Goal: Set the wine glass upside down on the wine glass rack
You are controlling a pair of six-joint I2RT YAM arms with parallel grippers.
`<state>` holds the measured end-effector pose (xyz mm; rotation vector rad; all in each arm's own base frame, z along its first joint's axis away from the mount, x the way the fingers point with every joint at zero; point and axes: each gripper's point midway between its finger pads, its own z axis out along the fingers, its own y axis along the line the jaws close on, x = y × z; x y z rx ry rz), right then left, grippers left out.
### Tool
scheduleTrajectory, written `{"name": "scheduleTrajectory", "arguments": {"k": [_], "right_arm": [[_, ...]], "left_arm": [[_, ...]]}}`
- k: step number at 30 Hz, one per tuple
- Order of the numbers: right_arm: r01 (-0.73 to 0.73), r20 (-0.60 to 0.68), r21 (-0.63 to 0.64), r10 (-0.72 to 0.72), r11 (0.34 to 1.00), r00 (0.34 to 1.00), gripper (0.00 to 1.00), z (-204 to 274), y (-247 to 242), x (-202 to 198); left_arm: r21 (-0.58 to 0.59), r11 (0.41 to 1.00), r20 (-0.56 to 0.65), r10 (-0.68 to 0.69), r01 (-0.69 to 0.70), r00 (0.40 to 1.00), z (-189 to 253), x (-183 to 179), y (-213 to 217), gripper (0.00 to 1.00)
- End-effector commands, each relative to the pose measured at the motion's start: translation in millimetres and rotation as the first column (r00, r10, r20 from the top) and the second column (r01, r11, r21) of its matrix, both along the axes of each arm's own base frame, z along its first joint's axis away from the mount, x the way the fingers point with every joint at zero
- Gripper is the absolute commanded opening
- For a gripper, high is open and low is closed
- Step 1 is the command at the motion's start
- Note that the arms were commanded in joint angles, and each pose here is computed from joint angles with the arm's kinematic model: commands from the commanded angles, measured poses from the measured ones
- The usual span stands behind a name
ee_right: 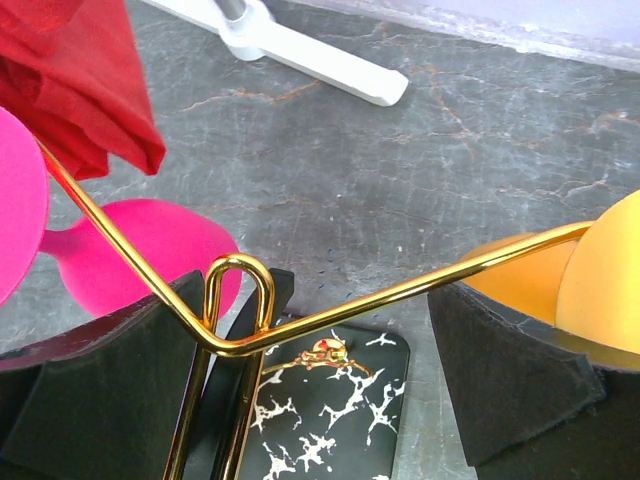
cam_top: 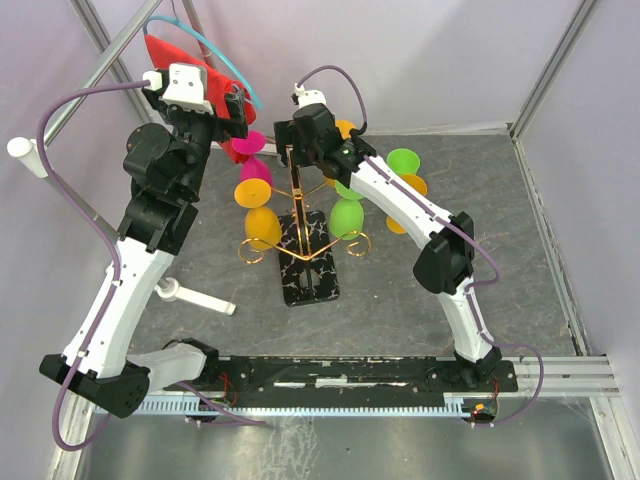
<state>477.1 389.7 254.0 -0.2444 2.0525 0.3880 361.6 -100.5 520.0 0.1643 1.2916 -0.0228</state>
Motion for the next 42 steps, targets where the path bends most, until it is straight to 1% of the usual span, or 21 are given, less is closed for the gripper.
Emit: {"name": "scheduleTrajectory", "arguments": {"k": [1,10,16,26,33,38,42], "right_arm": [[0.108,0.084,0.001,-0.108,0.994,0.991,1.00,24.1,-19.9,21.0],[0.178,0.102,-0.010,-0.176,0.984,0.979,1.00,29.5,-45.6,37.4],[0.174,0.070,-0.004,-0.173,0.985,0.982,1.00,24.5,-64.3,52.3],[0.186,0.093,-0.026,-0.183,0.982,0.979,1.00,28.6,-94.7,75.9],[0.196,0.127,-0.015,-0.192,0.981,0.973,1.00,39.0,-110.5,92.2],[0.150,0.126,0.008,-0.150,0.989,0.981,1.00,42.0,-104.1,89.4],[0.029,0.134,0.064,-0.038,0.997,0.990,1.00,48.4,-85.2,72.5]], "left_arm": [[0.005,1.000,0.059,0.026,-0.026,0.998,19.0,-10.3,10.4,0.99],[0.007,1.000,0.049,0.008,-0.009,0.999,15.6,-5.8,4.9,0.99],[0.004,1.000,0.052,0.003,-0.003,0.999,16.9,-5.3,3.9,0.99],[0.001,1.000,0.048,-0.008,0.008,0.999,15.5,-1.1,0.1,0.99],[-0.001,1.000,0.049,-0.012,0.012,0.999,16.7,0.5,-1.4,0.99],[0.001,1.000,0.044,-0.013,0.013,0.999,15.2,3.3,-2.7,0.99],[0.002,1.000,0.039,-0.014,0.014,0.999,13.5,5.0,-3.7,0.99]]}}
